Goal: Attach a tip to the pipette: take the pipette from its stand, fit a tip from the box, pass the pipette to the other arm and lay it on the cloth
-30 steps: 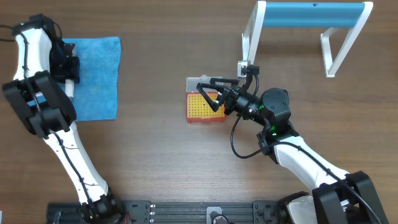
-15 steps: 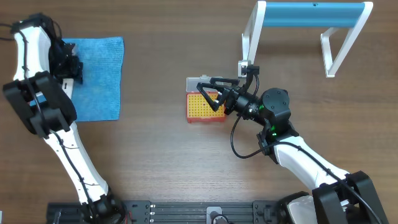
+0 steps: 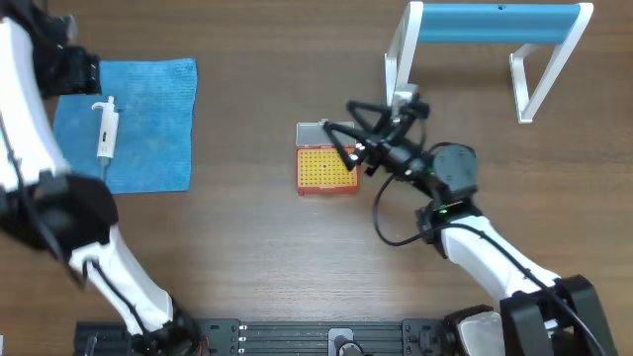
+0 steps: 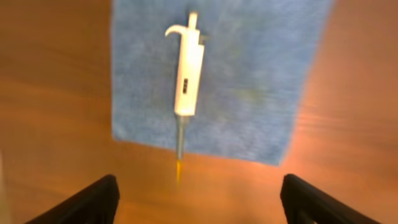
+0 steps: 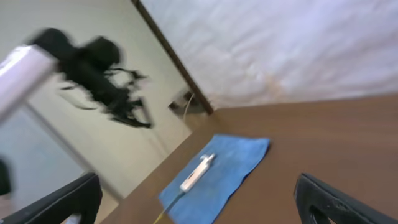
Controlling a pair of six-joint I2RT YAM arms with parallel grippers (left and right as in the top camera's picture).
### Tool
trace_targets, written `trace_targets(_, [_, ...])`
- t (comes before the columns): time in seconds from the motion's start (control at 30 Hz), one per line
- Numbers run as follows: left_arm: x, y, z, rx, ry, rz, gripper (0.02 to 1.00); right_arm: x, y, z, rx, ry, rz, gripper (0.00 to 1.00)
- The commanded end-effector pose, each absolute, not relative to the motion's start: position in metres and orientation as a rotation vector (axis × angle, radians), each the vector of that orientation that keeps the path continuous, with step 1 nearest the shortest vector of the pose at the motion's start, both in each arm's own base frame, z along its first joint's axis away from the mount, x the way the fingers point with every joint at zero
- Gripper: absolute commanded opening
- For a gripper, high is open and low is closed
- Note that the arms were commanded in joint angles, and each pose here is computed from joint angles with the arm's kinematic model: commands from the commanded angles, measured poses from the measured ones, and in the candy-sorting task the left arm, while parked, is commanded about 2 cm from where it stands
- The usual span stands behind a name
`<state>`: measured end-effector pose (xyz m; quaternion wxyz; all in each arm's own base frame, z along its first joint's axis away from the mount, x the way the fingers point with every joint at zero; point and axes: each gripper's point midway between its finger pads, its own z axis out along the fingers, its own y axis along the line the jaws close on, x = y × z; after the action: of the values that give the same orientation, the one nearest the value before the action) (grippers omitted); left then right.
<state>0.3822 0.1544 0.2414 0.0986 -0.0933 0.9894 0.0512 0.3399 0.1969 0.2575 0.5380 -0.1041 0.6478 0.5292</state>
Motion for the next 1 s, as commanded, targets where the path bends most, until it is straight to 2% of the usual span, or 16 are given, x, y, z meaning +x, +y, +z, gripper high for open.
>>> trace_targets(0.03, [0.346, 0.086, 0.348, -0.319, 2.619, -0.002, 0.875, 0.335, 0.153, 0.284, -0.353, 1.452, 1.158, 0.998])
trace_targets(0.17, [0.307, 0.018, 0.386, -0.219, 2.518, -0.131, 0.882, 0.321, 0.11, 0.303, -0.426, 1.411, 1.069, 0.998])
trace_targets(0.2, [0.291, -0.002, 0.388, -0.186, 2.515, -0.157, 0.904, 0.313, 0.098, 0.308, -0.455, 1.403, 1.038, 0.998])
trace_targets(0.23, [0.275, -0.017, 0.386, -0.185, 2.523, -0.163, 0.967, 0.307, 0.089, 0.312, -0.482, 1.398, 1.012, 0.998])
trace_targets(0.27, [0.264, -0.025, 0.382, -0.192, 2.535, -0.161, 0.972, 0.299, 0.081, 0.316, -0.51, 1.395, 0.984, 0.998])
trace_targets(0.5, [0.156, -0.066, 0.285, -0.321, 2.716, -0.216, 0.972, 0.234, 0.059, 0.344, -0.728, 1.358, 0.726, 0.998])
trace_targets(0.63, [0.149, -0.078, 0.261, -0.369, 2.623, -0.371, 0.969, 0.21, 0.069, 0.354, -0.775, 1.306, 0.629, 0.998])
trace_targets(0.7, [0.154, -0.078, 0.259, -0.361, 2.529, -0.422, 0.972, 0.198, 0.076, 0.342, -0.768, 1.313, 0.637, 0.998])
trace_targets(0.83, [0.161, -0.049, 0.257, -0.417, 2.41, -0.278, 0.976, 0.19, 0.08, 0.306, -0.654, 1.351, 0.698, 0.998])
trace_targets(0.9, [0.164, -0.035, 0.256, -0.432, 2.38, -0.183, 0.976, 0.185, 0.08, 0.301, -0.602, 1.308, 0.665, 0.998])
trace_targets(1.0, [0.167, -0.022, 0.251, -0.453, 2.357, -0.073, 0.978, 0.166, 0.091, 0.299, -0.65, 1.225, 0.587, 0.996])
